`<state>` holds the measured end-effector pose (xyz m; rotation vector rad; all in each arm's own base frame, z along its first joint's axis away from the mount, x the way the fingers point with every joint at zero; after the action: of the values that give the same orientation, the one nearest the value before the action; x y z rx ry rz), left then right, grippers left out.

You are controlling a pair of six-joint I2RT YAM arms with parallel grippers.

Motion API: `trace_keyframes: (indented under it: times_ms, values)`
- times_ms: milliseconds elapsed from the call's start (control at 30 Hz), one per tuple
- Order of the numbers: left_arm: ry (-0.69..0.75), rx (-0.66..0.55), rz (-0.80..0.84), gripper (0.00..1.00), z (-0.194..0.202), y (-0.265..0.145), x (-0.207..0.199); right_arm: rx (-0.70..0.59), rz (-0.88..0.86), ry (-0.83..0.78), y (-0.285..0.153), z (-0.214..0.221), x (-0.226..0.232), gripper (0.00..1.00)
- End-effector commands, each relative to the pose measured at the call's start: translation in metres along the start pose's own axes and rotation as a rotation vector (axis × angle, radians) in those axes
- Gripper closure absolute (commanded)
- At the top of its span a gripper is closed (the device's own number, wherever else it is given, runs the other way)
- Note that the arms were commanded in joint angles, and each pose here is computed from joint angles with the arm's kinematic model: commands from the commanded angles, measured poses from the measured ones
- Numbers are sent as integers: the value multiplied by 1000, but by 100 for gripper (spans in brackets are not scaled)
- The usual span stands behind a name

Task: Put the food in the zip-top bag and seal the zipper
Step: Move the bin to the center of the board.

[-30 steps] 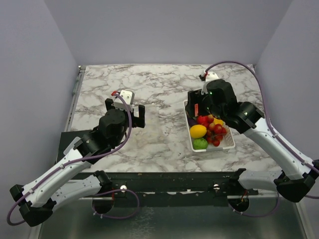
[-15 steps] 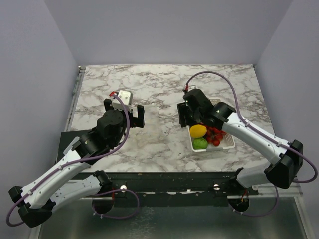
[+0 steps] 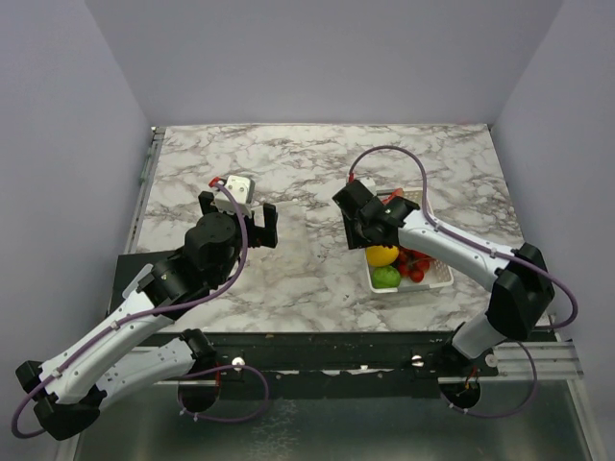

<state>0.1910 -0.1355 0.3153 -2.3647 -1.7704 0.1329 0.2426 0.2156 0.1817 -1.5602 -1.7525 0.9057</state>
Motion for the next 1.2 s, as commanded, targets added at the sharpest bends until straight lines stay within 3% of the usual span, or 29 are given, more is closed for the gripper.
trace_keyframes:
  times_ms: [0,300,1167]
  values:
    - [-10,-6,26,1,1,-2,-2,-46,82,11,8,-9,-1,54]
    - [-13,-5,26,1,2,-2,-3,-36,140,-8,32,-9,1,65]
    - [9,30,9,1,9,7,-6,-11,139,-17,63,1,-8,84]
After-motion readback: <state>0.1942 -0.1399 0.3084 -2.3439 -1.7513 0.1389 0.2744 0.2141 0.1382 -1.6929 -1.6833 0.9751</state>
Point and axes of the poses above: each gripper's point midway between its finger pads, its own y axis out along the fingers, its own x axis along the line the jaws close on, z = x × y, the point moved 6 cm from there along -y, back along the fingers, and after that the axes turned 5 degrees about y, right-handed, at the moved point
